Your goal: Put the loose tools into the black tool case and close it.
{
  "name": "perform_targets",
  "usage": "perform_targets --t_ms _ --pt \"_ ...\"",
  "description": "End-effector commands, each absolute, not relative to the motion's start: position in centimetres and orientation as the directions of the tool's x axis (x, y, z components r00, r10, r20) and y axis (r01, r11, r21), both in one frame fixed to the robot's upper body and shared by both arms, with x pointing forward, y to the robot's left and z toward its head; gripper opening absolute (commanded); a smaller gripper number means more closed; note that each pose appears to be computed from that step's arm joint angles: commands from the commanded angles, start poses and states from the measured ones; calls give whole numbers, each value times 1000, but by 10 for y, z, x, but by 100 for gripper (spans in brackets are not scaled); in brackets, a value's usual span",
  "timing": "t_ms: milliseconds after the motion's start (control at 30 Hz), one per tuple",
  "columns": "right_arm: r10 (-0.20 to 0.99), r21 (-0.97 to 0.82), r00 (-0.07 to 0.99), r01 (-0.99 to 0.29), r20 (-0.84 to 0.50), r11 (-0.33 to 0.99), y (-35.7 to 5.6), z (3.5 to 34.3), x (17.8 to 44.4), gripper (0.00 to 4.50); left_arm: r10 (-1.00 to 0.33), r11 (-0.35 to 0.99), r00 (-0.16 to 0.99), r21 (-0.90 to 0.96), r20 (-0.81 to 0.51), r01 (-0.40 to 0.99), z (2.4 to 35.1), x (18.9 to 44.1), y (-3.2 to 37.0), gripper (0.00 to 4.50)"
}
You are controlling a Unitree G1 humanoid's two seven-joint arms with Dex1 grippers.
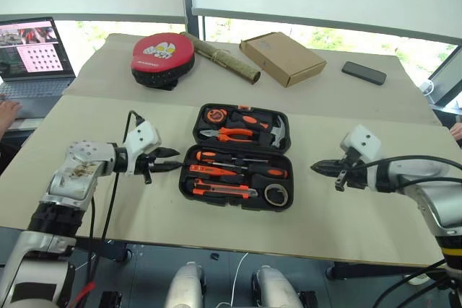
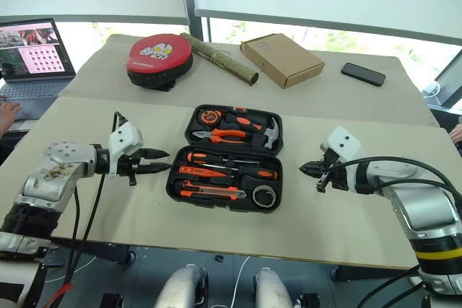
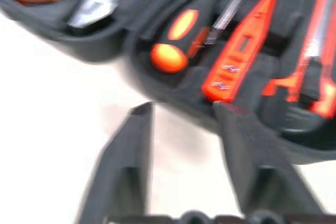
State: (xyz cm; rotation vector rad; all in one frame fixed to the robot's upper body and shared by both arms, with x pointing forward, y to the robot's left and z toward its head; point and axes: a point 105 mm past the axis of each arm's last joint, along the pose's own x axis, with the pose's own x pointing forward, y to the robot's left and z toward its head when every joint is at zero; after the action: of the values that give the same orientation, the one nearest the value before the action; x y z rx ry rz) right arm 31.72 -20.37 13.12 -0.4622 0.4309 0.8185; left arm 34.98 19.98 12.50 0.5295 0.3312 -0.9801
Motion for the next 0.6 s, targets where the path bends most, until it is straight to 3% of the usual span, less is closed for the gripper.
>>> perform_targets --t_ms 33,167,333,600 --pt "596 -283 598 -792 -535 541 -196 126 328 0 -696 421 523 309 -493 853 122 359 187 5" --pt "607 -307 571 -817 -552 489 -184 119 336 0 -716 431 515 281 -471 857 122 365 172 5" --pt "664 -302 507 -862 -550 408 -164 121 334 0 -805 351 408 209 -431 913 125 351 152 5" --pt "728 -208 319 -948 -607 243 -157 116 283 0 -869 203 230 110 -438 973 120 312 138 5"
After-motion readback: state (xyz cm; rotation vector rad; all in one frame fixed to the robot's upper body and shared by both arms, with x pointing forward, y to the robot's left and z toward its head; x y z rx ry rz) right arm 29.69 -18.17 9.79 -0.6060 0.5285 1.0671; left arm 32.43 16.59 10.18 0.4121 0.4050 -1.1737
